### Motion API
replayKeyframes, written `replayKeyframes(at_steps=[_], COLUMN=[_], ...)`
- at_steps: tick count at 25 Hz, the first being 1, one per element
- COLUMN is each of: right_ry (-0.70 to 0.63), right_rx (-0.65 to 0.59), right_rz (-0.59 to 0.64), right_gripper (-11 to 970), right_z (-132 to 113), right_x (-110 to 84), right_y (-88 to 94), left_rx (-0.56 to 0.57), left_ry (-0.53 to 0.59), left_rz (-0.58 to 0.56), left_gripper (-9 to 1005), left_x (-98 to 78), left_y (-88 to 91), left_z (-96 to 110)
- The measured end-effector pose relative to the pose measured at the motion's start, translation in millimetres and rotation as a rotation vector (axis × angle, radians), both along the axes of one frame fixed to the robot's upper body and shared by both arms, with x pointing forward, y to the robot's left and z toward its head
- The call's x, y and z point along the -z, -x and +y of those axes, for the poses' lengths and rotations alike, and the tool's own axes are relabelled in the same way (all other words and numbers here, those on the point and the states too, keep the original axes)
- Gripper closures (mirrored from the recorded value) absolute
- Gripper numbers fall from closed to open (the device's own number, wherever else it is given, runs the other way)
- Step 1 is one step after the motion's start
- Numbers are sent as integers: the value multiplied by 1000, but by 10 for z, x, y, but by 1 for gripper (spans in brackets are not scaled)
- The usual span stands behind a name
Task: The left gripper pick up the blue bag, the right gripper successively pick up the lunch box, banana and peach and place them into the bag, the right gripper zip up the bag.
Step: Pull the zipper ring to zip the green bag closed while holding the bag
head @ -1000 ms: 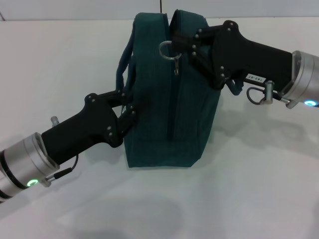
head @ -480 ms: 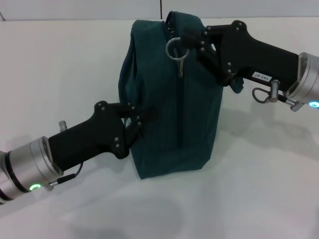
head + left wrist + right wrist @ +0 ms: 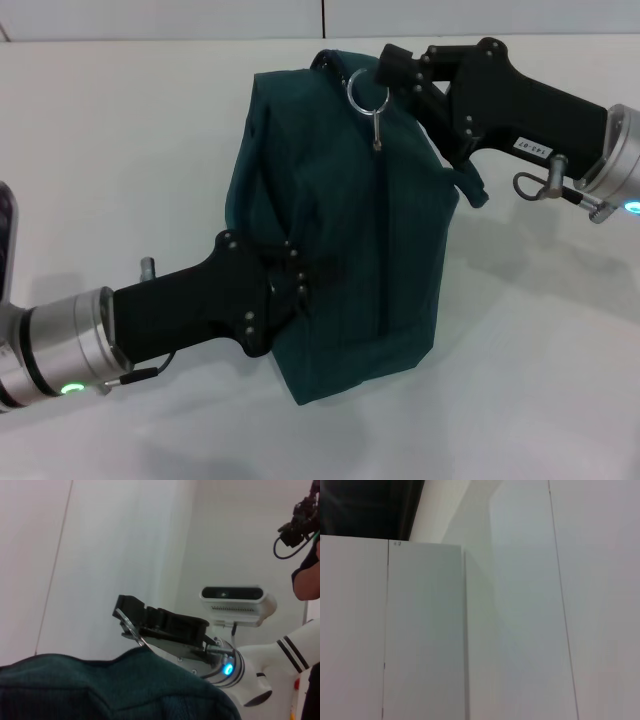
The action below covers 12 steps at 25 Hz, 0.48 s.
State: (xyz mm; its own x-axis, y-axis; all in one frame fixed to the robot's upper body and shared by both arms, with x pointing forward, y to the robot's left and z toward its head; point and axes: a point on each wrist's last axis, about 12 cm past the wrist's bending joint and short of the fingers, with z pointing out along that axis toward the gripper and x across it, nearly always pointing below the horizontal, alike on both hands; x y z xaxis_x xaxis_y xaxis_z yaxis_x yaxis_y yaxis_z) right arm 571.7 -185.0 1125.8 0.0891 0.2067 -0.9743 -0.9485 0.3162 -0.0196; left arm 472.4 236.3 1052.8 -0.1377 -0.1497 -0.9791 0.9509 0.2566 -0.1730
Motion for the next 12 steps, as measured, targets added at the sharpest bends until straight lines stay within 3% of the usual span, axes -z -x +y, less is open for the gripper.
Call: replayKeyframes(at_steps=[12], right_ry=[22], right_rx=[36], right_rz=[18], right_gripper=[959], right_z=[-7], right_x=[33], right_y=[-42], left_rx=[87], left_ry=[-8], left_rz=[-13], left_gripper=[942], left_x=[-32], left_y=[62], left_z=[1])
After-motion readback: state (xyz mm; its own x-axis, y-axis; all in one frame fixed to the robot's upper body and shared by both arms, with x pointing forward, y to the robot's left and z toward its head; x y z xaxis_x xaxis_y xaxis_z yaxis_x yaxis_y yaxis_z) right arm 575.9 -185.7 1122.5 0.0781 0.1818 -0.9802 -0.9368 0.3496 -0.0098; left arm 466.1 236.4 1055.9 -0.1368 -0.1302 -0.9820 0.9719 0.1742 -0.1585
